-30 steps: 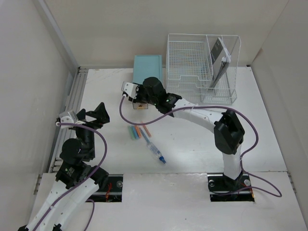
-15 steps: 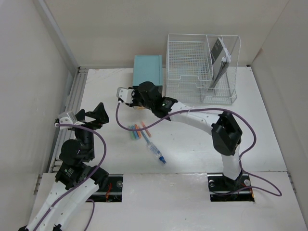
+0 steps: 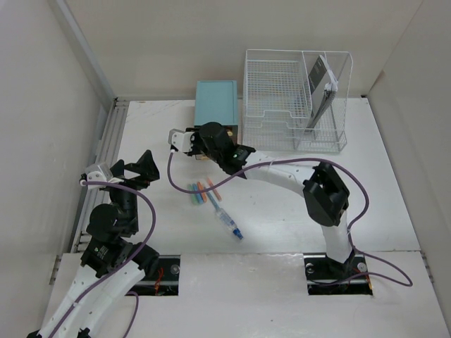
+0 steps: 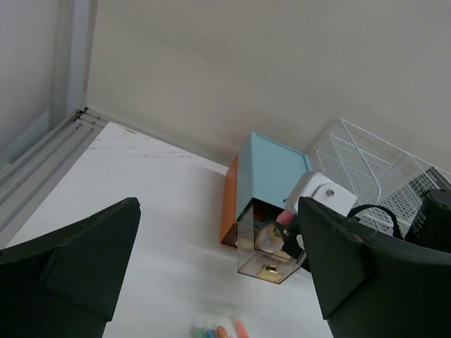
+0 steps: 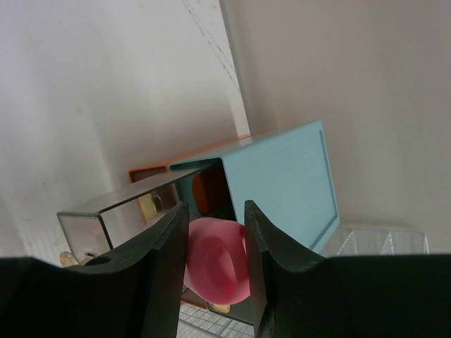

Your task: Organize the desk

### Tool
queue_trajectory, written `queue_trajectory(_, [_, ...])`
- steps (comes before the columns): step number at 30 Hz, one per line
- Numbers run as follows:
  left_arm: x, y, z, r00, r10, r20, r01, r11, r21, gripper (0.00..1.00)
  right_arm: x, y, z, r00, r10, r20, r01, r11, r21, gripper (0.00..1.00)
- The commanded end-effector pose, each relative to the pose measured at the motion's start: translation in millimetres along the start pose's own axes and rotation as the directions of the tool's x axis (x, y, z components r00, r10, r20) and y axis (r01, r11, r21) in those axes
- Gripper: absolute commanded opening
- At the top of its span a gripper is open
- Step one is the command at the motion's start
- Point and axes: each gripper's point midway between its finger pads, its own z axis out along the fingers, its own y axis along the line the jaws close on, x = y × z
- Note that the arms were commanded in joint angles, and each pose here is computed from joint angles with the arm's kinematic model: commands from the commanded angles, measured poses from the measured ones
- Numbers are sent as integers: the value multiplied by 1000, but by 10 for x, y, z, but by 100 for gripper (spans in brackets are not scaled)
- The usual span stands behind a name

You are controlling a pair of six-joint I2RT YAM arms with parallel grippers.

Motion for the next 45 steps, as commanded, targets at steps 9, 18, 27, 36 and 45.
queue_trajectory(9, [-88, -4, -4, 999, -30, 34, 30, 1000, 0, 93, 140, -144, 76, 995, -69, -76, 78, 990, 121, 0])
queue_trajectory(18, [-88, -4, -4, 999, -30, 34, 30, 1000, 0, 93, 122, 9, 51, 994, -81, -71, 88, 992, 96, 13])
queue_trajectory(27, [-88, -4, -4, 999, -30, 34, 30, 1000, 0, 93, 10, 43, -34, 997, -55, -48, 59, 994, 94, 54])
queue_trajectory(36, [-88, -4, -4, 999, -30, 34, 30, 1000, 0, 93, -462, -296, -393, 992, 78, 102, -88, 991, 98, 46])
queue_trajectory(45, [-88, -4, -4, 999, -30, 34, 30, 1000, 0, 93, -914, 454, -909, 930, 204, 307, -5, 840, -542, 0])
